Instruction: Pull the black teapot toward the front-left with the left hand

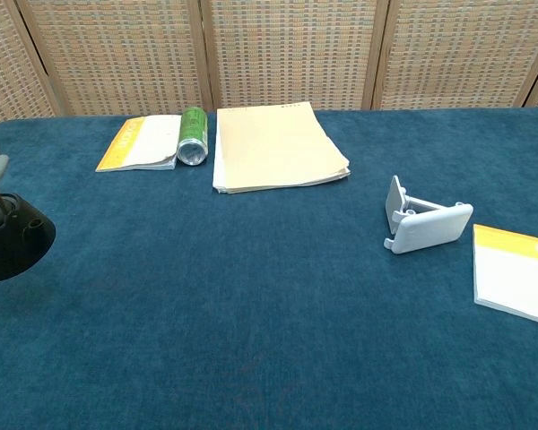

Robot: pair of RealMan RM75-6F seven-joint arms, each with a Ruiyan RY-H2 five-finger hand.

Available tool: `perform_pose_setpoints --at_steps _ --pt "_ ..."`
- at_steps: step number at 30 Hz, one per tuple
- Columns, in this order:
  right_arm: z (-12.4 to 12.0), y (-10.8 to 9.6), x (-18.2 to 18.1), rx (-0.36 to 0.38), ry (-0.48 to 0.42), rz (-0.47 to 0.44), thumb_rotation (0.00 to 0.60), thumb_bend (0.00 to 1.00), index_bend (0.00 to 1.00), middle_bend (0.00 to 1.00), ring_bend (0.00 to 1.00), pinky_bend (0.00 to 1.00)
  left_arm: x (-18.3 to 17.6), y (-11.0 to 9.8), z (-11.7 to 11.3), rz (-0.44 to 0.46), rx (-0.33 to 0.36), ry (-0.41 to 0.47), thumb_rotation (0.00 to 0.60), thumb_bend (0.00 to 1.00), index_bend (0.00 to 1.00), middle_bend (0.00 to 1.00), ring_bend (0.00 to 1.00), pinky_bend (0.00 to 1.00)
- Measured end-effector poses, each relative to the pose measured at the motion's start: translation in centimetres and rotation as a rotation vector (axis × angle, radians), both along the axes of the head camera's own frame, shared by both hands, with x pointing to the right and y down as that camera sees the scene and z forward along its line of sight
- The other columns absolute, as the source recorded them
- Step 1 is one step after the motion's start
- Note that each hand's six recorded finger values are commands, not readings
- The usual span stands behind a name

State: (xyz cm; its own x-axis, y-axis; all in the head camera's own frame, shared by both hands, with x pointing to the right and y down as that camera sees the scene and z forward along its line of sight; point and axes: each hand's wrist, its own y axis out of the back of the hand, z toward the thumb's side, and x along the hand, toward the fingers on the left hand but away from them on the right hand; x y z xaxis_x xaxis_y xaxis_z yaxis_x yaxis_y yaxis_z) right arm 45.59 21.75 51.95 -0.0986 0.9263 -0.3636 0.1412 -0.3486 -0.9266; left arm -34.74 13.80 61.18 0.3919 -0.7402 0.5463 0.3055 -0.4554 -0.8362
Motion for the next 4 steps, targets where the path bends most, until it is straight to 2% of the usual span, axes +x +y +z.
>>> perform_pose_setpoints --at_steps 4 --pt "0.0 0.0 0.0 0.002 -0.002 0.000 0.600 0.00 0.00 0.00 0.00 0.00 0.8 -1.5 -0.4 0.008 0.038 0.037 0.237 1.00 1.00 1.00 0.81 0.71"
